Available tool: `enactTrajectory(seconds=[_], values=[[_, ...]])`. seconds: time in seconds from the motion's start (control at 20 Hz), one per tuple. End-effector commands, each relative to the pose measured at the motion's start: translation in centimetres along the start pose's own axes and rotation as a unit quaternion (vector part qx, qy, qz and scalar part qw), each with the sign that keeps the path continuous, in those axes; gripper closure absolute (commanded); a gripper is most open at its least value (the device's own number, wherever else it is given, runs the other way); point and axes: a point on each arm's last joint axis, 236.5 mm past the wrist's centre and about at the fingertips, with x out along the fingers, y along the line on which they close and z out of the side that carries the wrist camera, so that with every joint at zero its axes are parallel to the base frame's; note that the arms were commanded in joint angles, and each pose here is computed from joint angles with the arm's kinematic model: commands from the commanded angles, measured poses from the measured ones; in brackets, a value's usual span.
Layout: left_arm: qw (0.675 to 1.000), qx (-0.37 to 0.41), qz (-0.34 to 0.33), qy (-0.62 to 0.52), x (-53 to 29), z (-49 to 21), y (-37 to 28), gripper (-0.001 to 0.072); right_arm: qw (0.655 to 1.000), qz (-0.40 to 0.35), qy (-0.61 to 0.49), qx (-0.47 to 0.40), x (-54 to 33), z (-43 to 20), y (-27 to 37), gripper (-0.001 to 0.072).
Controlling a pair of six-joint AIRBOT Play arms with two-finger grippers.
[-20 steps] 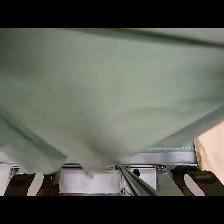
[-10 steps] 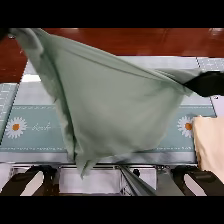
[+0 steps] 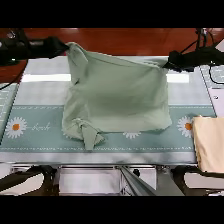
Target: Fold the shirts.
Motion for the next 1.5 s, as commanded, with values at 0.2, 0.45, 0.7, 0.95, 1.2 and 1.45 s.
enactTrajectory(seconds=[0.2, 0.45, 0.7, 0.95, 1.2, 1.45], values=[[0.971, -0.048, 0.092, 0.213, -3.0, -9.9, 9.7, 0.0004, 0.993, 0.039, 0.104, 0.036, -4.4, -2.3, -6.2, 0.0097], [0.925, -0.191, 0.103, 0.312, -9.7, -22.7, 13.2, 0.0005, 0.976, -0.082, 0.124, 0.161, -8.4, -13.3, -16.8, 0.0097], [0.882, -0.385, 0.119, 0.242, -12.7, -31.0, 14.7, 0.0006, 0.980, -0.038, 0.009, 0.196, -6.7, -19.1, -14.3, 0.0097], [0.870, -0.435, 0.070, 0.223, -10.2, -33.1, 12.1, 0.0006, 0.979, 0.002, 0.029, 0.201, -6.4, -22.0, -11.6, 0.0097], [0.881, -0.425, 0.055, 0.203, -6.8, -34.5, 10.4, 0.0006, 0.978, 0.012, 0.031, 0.204, -6.4, -22.0, -11.2, 0.0098], [0.909, -0.388, 0.029, 0.148, -4.6, -31.5, 9.7, 0.0691, 0.975, 0.008, 0.033, 0.219, -6.7, -22.1, -11.5, 0.0096]])
